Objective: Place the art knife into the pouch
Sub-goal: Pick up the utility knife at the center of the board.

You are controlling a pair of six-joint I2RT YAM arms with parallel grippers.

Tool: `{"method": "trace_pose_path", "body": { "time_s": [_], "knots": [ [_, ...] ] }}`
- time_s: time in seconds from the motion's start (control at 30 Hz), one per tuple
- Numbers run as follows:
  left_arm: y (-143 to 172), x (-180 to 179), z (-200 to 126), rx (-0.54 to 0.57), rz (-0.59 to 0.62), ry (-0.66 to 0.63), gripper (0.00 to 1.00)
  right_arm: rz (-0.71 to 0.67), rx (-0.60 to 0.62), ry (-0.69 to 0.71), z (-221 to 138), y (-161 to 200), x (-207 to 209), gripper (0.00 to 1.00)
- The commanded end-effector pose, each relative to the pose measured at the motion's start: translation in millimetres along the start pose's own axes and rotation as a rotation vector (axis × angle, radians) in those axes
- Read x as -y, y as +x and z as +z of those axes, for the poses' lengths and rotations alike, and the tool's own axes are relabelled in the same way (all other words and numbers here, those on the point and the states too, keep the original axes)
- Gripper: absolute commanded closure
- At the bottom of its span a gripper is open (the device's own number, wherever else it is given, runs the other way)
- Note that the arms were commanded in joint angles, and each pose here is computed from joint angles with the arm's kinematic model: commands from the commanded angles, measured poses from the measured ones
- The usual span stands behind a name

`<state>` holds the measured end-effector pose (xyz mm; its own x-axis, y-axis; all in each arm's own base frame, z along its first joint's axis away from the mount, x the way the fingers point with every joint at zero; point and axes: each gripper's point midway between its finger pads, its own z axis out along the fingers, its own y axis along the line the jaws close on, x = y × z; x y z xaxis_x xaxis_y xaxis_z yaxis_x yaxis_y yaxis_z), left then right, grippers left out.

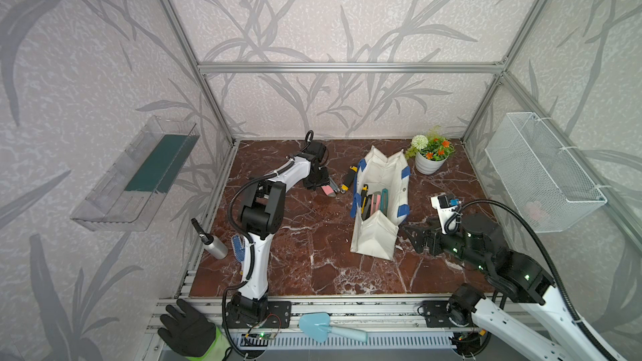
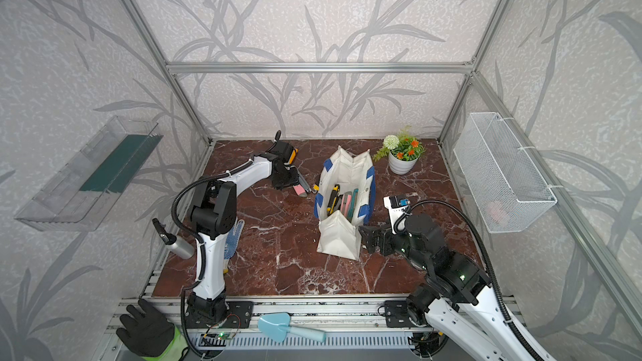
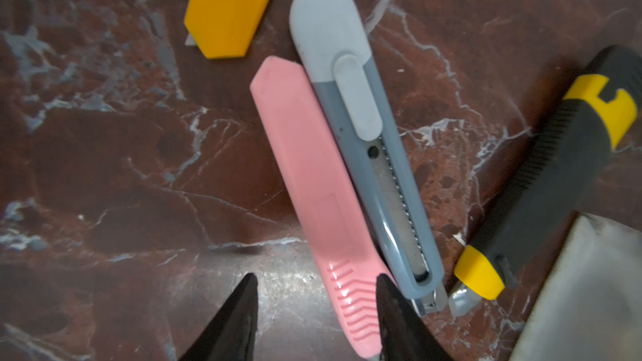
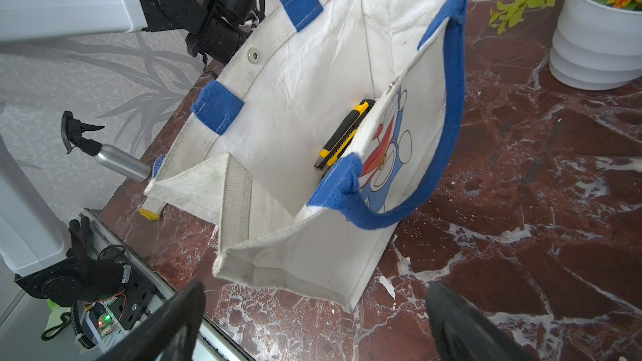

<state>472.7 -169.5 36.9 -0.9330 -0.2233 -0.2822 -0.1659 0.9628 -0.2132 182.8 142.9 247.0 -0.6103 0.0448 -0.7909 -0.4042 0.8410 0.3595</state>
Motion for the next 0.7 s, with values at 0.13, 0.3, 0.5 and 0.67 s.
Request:
{"method": "trace_pose_path", "body": {
  "time_s": [0.13,0.3,0.5,0.67],
  "knots": [
    [-6.3,-5.8,10.6,0.001,0.007,-0.031,0.51,0.008,0.033,0.069,0.1,-1.4,14.0,0.01],
    [-2.3,-7.0,17.3,-0.021,0.018,-0.044,0.52,0.02,0.035,0.094,1.8,0.6,19.4,0.01],
    [1.3,-10.9,18.0,-0.021,0.041,-0.089,0.54,0.017,0.047,0.123,-0.5,1.2,25.5,0.01],
    [7.9,-14.2,20.0,-0.028,0.068,-0.134,0.56,0.024,0.052,0.139,-1.1,3.2,29.5,0.01]
  ]
}}
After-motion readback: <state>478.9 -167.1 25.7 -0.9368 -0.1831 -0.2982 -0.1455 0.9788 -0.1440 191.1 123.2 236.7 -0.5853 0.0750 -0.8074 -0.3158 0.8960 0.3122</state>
